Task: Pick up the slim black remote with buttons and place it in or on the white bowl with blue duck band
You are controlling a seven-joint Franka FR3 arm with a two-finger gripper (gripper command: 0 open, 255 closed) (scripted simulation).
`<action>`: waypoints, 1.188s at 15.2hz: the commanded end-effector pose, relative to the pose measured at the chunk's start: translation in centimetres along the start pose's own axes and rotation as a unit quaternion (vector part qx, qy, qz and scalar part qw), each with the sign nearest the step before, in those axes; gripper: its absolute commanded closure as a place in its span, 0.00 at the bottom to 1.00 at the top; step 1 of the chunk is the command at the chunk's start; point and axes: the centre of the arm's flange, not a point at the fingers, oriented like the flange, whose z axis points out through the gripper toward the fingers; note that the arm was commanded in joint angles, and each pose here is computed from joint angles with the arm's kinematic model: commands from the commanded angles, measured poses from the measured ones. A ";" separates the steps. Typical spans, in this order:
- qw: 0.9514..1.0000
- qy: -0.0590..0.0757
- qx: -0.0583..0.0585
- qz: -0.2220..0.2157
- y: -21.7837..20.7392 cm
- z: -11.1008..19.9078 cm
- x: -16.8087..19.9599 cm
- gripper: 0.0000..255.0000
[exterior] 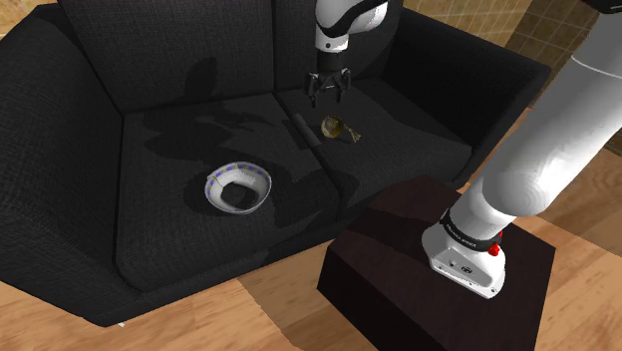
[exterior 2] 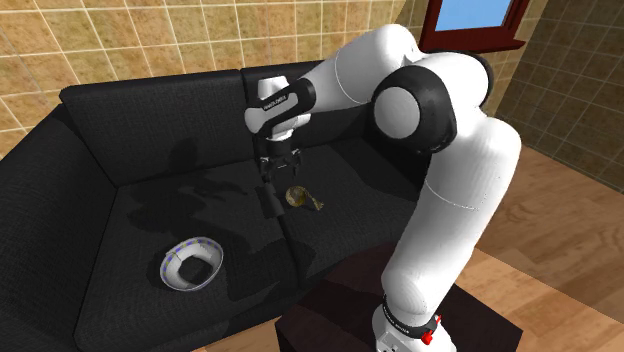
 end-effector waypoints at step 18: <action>0.998 -0.045 0.011 0.039 -1.8 13.2 9.4 0.00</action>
